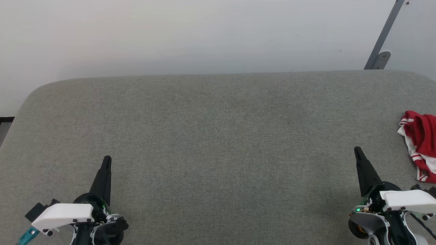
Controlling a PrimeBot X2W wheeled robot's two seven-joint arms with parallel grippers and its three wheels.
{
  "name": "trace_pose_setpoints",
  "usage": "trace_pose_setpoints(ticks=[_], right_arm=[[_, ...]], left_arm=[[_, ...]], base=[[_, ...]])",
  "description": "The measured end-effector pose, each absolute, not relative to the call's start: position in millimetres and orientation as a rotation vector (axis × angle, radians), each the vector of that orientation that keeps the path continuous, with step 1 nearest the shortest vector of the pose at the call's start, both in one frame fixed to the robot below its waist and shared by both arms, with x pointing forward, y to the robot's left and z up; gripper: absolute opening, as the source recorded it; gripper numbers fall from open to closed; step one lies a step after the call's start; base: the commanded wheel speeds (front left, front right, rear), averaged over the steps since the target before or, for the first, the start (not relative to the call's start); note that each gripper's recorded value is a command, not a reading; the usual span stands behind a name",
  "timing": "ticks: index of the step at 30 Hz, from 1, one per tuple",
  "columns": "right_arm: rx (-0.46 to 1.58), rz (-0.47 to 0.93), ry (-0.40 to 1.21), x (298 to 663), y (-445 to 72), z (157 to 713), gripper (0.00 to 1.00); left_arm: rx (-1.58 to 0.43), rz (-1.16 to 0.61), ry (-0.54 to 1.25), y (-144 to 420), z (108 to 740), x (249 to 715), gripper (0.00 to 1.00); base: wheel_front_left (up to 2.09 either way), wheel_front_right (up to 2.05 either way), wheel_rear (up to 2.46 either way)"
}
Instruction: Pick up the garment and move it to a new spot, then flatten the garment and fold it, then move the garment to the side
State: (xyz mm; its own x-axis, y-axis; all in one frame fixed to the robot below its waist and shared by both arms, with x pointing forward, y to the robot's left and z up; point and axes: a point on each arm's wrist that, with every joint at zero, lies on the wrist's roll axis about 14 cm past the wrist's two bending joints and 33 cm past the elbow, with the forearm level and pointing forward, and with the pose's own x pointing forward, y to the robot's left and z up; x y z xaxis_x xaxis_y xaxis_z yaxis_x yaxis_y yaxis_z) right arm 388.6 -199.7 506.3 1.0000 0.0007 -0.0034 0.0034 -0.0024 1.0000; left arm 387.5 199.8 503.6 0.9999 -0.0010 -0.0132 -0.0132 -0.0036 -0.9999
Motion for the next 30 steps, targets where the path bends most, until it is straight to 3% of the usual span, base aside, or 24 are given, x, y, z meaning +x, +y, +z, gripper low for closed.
trace_pose_setpoints(ticks=[30], right_arm=[[1.573, -0.002, 0.003, 388.6, -199.7, 506.3, 0.0]], left_arm=[[-1.575, 0.01, 0.011, 199.7, 503.5, 387.5, 0.0]], base=[[0.0, 0.0, 0.0]])
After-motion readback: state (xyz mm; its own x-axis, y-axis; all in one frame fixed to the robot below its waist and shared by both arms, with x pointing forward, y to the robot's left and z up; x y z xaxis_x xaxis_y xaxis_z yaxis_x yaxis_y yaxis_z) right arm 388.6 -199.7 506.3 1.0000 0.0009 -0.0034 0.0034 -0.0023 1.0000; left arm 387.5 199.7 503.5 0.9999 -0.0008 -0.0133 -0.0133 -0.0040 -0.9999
